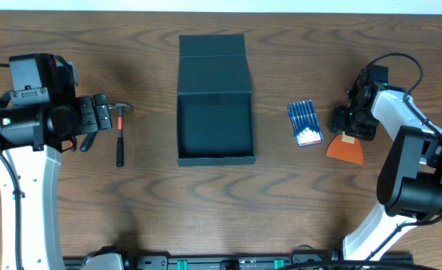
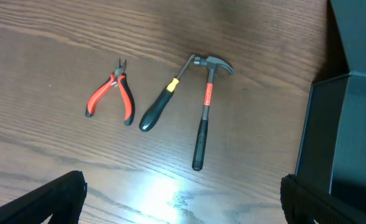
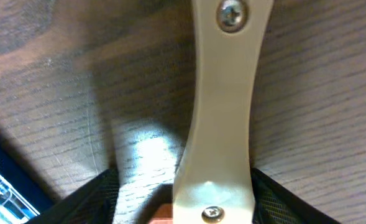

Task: Pack container
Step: 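Raise both arms and move the right gripper over the orange scraper, then grasp the orange scraper by its wooden handle with the right gripper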

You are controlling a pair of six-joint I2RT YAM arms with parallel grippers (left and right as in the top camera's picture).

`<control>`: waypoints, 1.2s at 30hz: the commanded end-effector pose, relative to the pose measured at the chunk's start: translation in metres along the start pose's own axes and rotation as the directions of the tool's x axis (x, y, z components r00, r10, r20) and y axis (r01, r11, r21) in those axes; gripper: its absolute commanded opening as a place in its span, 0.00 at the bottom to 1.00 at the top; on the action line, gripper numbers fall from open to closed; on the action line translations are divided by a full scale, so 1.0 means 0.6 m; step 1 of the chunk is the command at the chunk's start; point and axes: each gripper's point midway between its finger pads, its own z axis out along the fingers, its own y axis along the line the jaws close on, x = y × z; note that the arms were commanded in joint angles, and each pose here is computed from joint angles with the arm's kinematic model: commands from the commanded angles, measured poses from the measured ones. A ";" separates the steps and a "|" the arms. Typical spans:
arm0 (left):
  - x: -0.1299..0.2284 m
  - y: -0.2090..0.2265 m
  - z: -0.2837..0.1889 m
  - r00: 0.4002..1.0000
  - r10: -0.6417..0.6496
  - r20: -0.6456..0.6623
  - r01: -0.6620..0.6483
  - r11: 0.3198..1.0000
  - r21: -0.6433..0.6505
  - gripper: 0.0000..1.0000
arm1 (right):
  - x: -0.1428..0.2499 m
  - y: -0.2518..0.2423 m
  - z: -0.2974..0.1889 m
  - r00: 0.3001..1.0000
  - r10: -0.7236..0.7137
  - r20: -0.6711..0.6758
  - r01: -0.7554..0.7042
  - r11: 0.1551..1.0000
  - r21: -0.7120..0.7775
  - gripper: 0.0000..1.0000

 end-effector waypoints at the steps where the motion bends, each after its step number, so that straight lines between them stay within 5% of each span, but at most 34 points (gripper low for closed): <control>1: -0.006 0.007 -0.003 1.000 0.011 0.007 -0.011 1.000 -0.015 0.98 | 0.014 -0.019 0.020 0.998 0.031 -0.046 -0.029 0.999 0.045 0.60; 8: -0.006 0.007 -0.003 1.000 0.011 0.007 -0.011 1.000 -0.015 0.98 | 0.019 -0.036 0.020 0.996 0.058 -0.061 -0.055 0.997 0.048 0.38; 19: -0.006 0.007 -0.003 1.000 0.011 0.007 -0.011 1.000 -0.015 0.98 | 0.013 -0.022 0.004 0.997 0.051 -0.058 -0.050 0.998 0.024 0.25; 25: -0.006 0.007 -0.003 1.000 0.012 0.007 -0.011 1.000 -0.015 0.98 | -0.034 0.039 -0.109 1.000 -0.014 0.021 0.015 0.998 -0.053 0.02; 27: -0.006 0.007 -0.003 1.000 0.011 0.007 -0.011 1.000 -0.015 0.98 | -0.051 0.080 -0.168 0.992 -0.094 0.086 0.102 0.990 -0.096 0.01; 32: -0.006 0.007 -0.003 1.000 0.011 0.007 -0.011 1.000 -0.015 0.99 | -0.060 0.205 -0.311 0.899 -0.330 0.288 0.381 0.913 -0.143 0.01; 36: -0.006 0.007 -0.003 1.000 0.011 0.007 -0.011 1.000 -0.015 0.98 | -0.022 0.335 -0.402 0.706 -0.540 0.458 0.660 0.736 -0.149 0.01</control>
